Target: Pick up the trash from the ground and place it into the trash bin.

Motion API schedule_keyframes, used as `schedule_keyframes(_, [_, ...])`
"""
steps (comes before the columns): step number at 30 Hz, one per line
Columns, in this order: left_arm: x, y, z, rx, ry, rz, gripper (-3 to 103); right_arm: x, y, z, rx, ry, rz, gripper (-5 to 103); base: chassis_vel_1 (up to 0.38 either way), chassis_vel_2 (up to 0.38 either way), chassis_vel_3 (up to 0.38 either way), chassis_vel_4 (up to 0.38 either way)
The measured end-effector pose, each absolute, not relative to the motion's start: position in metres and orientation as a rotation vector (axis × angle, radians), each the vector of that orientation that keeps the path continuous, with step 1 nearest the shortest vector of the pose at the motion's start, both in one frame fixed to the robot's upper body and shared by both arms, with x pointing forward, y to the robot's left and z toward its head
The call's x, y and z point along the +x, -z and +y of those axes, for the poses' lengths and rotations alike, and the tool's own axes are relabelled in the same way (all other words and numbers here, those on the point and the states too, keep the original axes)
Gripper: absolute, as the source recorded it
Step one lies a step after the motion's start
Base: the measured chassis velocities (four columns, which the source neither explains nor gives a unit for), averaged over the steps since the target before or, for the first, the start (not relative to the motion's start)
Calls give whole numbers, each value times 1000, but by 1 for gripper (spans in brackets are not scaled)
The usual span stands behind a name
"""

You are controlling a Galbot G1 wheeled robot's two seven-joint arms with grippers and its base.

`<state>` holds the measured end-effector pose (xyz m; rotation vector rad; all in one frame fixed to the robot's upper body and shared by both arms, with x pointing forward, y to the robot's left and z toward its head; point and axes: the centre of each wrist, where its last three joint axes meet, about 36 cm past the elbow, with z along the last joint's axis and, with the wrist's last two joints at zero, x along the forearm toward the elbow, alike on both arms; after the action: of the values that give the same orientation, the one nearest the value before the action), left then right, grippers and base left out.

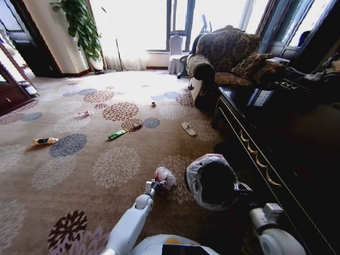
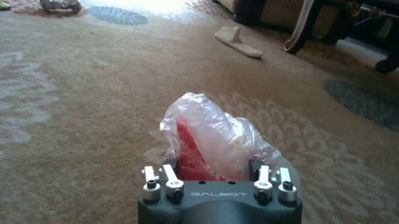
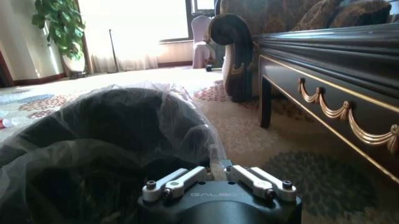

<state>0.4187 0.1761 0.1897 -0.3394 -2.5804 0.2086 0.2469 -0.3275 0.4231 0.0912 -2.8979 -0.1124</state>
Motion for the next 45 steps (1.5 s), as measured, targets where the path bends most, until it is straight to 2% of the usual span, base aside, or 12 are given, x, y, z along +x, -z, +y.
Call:
schedule_keyframes(2, [417,-191,179,-330,-222,-2586,64,247,-423,-328,91,113,-2901,0,0,0,0,0])
schedule_keyframes(5, [413,-194,188,-312,-299,-2615,51,248,-423,-328,90,115,-2904,0,0,0,0,0])
schedule_keyframes(8, [411,-195,192,-310,-318,-2623,48,248,-422,-328,90,116,-2905,0,0,0,0,0])
schedule_keyframes(14, [394,-195,207,-344,-366,-2690,29,250,-419,-329,84,121,-2927,0,0,0,0,0])
schedule_keyframes(15, [394,-195,207,-344,-366,-2690,29,250,-419,-329,84,121,-2927,0,0,0,0,0])
schedule_keyframes(19, [367,-205,222,-485,-363,-2860,14,255,-409,-326,101,120,-2926,0,0,0,0,0])
schedule_keyframes(21, [364,-210,222,-505,-370,-2882,14,257,-407,-325,106,112,-2928,0,0,0,0,0])
schedule_keyframes(24, [350,-258,218,-663,-491,-2981,4,270,-398,-317,165,58,-2940,0,0,0,0,0])
schedule_keyframes(34, [322,-361,215,-1059,-687,-3106,0,313,-373,-305,229,-29,-2964,0,0,0,0,0])
schedule_keyframes(41, [299,-395,220,-1325,-526,-3160,0,351,-362,-303,263,-99,-2959,0,0,0,0,0])
schedule_keyframes(43, [294,-400,215,-1366,-560,-3121,0,364,-357,-302,270,-105,-2954,0,0,0,0,0])
schedule_keyframes(45, [288,-394,202,-1383,-698,-2993,0,388,-348,-297,294,-105,-2947,0,0,0,0,0])
